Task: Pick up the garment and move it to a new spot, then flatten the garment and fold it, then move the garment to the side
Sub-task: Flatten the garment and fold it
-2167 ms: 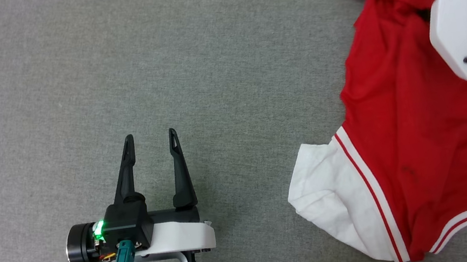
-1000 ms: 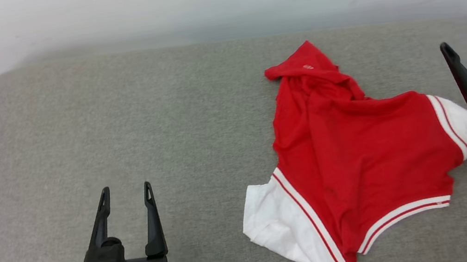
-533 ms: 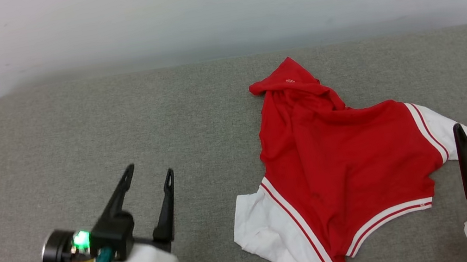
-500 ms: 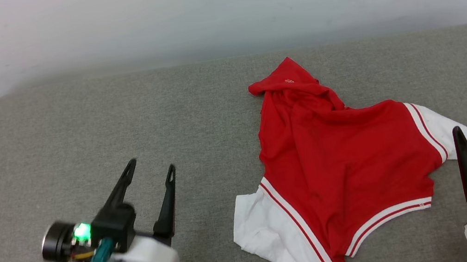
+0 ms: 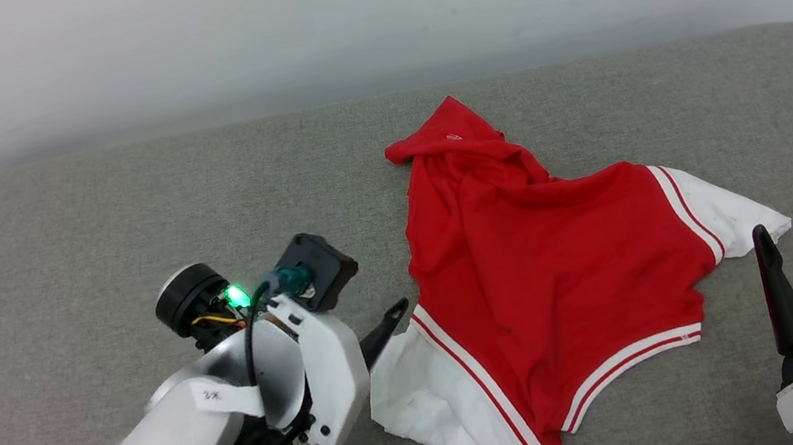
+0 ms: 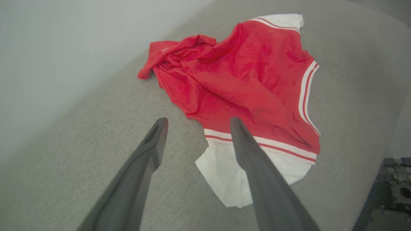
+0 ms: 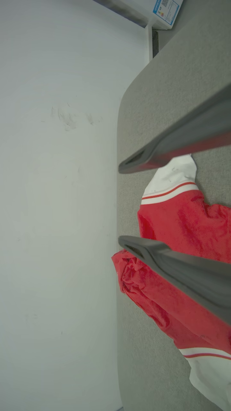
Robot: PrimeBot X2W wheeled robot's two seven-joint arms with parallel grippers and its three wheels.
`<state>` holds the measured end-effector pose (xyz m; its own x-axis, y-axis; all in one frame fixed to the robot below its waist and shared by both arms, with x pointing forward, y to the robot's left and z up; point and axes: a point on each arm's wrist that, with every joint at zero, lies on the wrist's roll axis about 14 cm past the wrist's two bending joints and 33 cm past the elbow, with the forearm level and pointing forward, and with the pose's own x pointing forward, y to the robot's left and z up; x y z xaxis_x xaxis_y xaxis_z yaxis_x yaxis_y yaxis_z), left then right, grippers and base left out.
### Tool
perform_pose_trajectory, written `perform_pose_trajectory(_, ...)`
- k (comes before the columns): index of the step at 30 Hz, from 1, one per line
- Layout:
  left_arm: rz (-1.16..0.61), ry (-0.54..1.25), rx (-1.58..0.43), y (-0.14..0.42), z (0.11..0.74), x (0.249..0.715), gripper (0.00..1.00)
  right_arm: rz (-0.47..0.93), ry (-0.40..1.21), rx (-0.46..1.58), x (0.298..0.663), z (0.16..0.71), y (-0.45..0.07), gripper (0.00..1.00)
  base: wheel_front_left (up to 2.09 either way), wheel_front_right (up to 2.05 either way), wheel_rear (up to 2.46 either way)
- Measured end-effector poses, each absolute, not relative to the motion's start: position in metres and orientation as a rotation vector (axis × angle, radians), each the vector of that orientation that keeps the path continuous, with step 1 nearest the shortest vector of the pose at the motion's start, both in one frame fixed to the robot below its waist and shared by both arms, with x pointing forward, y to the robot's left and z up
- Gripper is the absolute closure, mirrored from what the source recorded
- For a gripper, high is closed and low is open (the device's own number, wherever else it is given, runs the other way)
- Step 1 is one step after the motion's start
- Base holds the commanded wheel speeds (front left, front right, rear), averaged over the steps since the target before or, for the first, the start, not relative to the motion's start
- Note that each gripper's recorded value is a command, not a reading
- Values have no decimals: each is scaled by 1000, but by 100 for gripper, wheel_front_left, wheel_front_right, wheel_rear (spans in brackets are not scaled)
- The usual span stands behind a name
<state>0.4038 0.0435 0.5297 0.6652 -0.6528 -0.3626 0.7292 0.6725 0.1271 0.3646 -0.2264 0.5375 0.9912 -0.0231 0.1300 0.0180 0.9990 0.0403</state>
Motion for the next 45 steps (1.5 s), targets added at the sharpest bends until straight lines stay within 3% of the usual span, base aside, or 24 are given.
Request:
perform_pose_trajectory(14,-1083,835,544,23,433,350,0,-48,-109,24,373,528,-237,0,0,0,0)
perform_pose_trajectory(26,-1110,1004,574,30,382,346,0,-62,-81,30,389,513,-242,0,0,0,0)
perform_pose_trajectory(27,-1117,1030,590,31,378,340,8,-61,-81,30,391,512,-242,0,0,0,0)
perform_pose_trajectory(28,-1129,1037,607,29,376,336,67,-60,-80,30,392,512,-242,0,0,0,0)
perform_pose_trajectory(29,-1134,1029,618,29,375,335,100,-61,-78,30,392,511,-242,0,0,0,0)
perform_pose_trajectory(37,-1108,916,602,33,383,346,100,-56,-87,35,395,512,-240,0,0,0,0)
perform_pose_trajectory(45,-900,717,539,79,422,395,100,-49,-98,34,391,515,-239,0,0,0,0)
